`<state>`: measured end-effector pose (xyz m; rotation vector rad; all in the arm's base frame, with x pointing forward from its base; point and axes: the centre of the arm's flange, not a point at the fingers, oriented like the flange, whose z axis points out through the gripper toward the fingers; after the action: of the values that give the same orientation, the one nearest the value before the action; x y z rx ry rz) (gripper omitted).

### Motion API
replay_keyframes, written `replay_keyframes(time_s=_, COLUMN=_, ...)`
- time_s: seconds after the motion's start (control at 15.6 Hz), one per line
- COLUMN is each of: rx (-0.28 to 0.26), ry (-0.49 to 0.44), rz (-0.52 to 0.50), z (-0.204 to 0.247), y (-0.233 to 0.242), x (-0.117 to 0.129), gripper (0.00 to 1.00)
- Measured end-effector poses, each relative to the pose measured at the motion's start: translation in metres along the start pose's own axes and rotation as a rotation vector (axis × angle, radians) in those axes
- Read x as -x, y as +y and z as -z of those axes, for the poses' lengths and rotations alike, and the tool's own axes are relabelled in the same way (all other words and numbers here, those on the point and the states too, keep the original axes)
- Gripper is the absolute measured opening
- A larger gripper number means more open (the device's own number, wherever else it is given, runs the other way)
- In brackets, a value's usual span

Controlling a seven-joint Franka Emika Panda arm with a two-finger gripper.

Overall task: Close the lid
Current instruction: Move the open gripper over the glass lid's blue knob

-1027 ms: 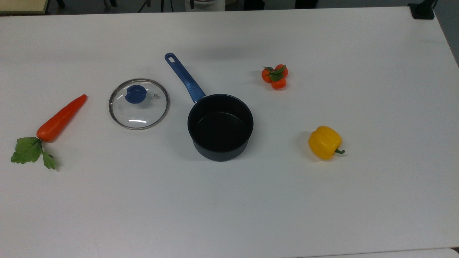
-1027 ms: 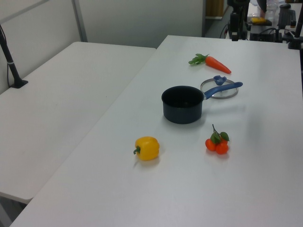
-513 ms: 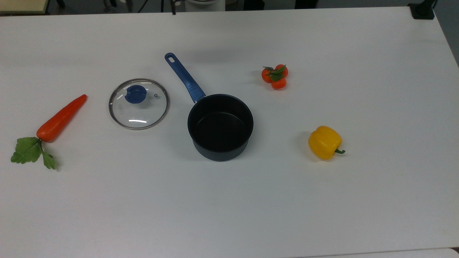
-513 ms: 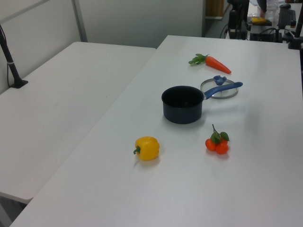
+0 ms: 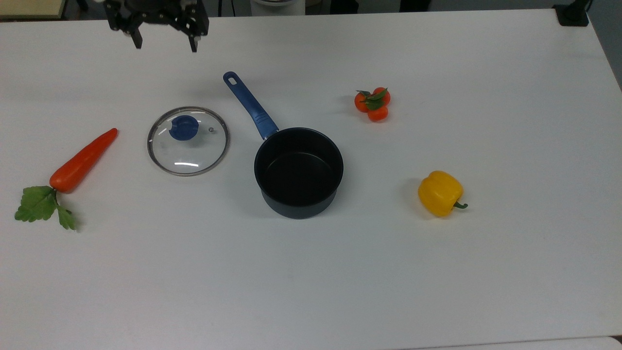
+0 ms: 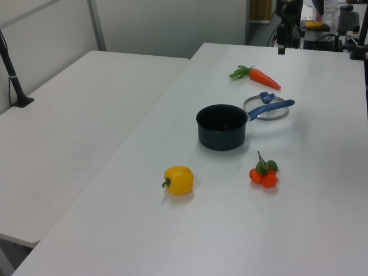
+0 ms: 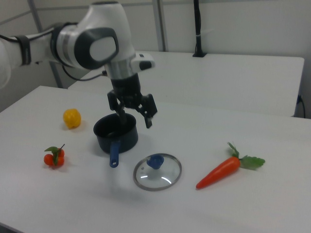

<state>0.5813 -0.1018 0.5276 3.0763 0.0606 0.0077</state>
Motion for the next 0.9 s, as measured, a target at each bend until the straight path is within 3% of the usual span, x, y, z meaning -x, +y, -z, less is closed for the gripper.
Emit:
replay_keyframes(time_s=0.64, rx=0.008, ry=0.039, rz=-0.003, z=-0.111, y=0.011, x=-0.029, gripper=1.0)
replay_keyframes(time_s=0.9, rx=0.013, ry=0.083, rz=0.019, z=-0.151, y=0.004, x=-0.027, gripper=1.0)
